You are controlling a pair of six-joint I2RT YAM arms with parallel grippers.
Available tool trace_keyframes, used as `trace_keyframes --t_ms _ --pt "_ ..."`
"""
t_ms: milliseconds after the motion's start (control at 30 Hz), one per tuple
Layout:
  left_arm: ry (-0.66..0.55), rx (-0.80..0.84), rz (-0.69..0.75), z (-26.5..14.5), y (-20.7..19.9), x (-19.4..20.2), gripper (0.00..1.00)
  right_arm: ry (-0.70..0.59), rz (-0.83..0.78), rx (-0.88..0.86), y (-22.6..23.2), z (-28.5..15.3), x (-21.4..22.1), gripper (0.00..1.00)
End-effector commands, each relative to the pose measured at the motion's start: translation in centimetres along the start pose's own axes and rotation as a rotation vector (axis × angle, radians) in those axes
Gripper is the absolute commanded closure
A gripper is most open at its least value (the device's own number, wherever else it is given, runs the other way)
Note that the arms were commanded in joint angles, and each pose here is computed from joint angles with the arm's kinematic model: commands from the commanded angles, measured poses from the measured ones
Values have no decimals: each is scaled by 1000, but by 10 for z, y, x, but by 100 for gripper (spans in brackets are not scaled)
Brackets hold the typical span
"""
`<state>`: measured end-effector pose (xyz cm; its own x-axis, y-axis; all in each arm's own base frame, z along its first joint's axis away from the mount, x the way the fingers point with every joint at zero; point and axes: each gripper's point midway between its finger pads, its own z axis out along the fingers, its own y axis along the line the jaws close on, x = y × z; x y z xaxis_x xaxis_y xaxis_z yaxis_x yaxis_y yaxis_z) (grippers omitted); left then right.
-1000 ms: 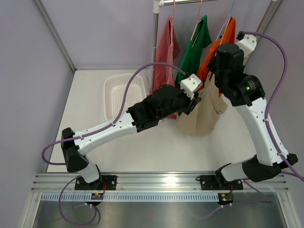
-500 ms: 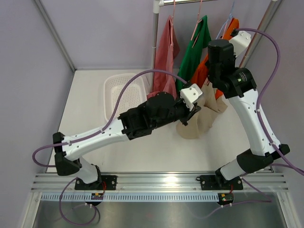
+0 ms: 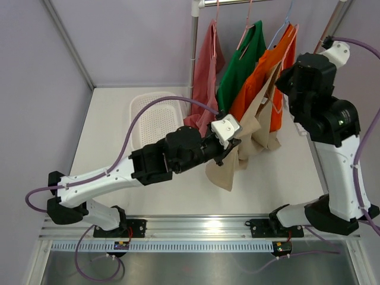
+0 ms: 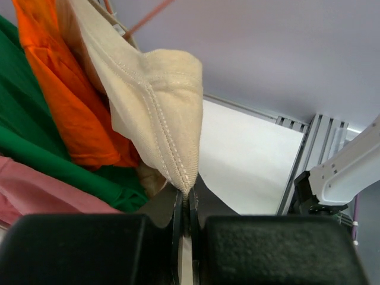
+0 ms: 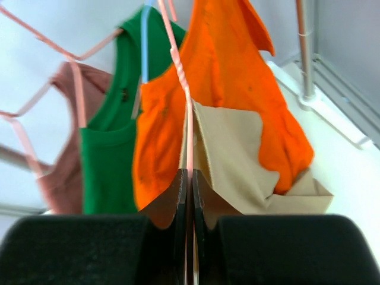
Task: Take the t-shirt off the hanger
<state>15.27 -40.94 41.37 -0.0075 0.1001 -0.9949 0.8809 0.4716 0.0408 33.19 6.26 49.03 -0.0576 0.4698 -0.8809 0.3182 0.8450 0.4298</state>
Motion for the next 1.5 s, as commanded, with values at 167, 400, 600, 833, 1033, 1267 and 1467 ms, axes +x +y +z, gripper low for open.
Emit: trace_keyframes --t_ms 167,400,600,833,1033,1267,1467 --pt "-46 37 -27 56 -4 26 100 -11 142 -206 1 -68 -48 100" --pt "-43 1 -74 107 26 29 100 60 183 -285 -10 -102 -42 100" --pt "-22 30 -71 117 21 29 100 -25 159 -206 -37 -111 -63 100" --pt "18 53 -114 78 14 44 100 -147 57 -69 -52 -100 -93 100" --pt "99 26 -106 60 18 68 100 -230 39 -79 -52 -108 -120 100" --pt "18 52 -124 -4 7 -6 100 -199 -97 -13 -34 -61 -91 100" --pt "-61 -21 -153 -67 32 -73 100 -166 -194 -101 0 -29 -65 100"
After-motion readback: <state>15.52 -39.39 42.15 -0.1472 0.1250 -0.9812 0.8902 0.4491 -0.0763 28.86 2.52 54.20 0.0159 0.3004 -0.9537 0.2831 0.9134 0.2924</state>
